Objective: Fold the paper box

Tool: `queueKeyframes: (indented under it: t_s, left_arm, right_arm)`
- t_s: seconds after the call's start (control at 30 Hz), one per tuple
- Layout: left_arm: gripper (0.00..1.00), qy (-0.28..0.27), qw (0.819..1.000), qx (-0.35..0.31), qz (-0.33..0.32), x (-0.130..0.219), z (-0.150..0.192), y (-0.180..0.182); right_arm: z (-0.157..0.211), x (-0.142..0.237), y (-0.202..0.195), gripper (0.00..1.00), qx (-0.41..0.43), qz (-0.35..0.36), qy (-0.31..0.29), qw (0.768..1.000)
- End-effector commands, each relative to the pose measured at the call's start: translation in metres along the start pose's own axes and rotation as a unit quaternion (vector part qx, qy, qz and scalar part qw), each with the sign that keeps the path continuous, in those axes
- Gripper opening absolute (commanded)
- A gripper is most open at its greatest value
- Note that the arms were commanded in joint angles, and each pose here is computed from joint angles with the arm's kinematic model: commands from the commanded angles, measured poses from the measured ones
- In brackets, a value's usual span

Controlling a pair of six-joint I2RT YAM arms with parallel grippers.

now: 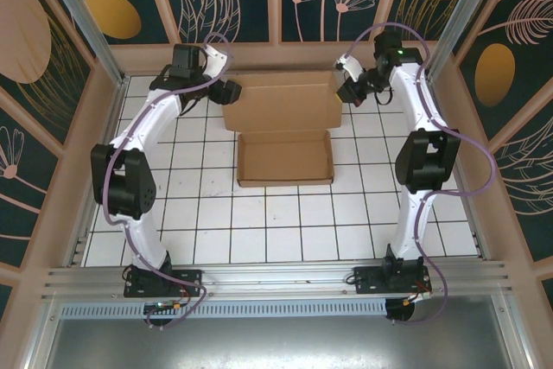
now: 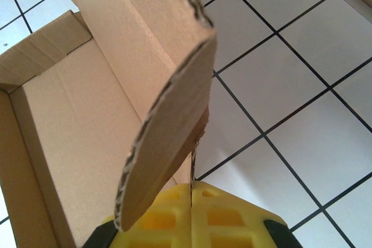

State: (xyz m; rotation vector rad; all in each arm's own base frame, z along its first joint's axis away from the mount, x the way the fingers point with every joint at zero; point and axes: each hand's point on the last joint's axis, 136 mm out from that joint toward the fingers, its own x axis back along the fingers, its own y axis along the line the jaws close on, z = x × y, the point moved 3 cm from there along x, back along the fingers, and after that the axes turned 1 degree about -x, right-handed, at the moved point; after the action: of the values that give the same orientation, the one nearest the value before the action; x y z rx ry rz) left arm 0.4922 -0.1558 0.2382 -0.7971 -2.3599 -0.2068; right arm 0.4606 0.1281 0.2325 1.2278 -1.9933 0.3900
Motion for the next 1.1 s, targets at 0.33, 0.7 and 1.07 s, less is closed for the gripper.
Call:
queueKeyframes:
  t_s: [0.33,0.7,1.07]
  left_arm:
    - [0.39,0.1,0.993,-0.059,0.012,0.011,0.039,-0.001]
    - [0.13,0.093,0.993,-0.061,0.029,0.015,0.036,-0.007]
    - [0.0,0.028,0.997,-0.024,0.063,0.017,0.018,-0.02]
  right_arm:
    - [-0.003,0.008,0.009,0.0,-0.003,-0.002,0.012,1.0]
    - [-0.007,0.006,0.012,0.0,-0.006,-0.007,0.005,1.0]
    - [-0.037,0.004,0.015,0.0,-0.033,0.055,-0.053,0.997]
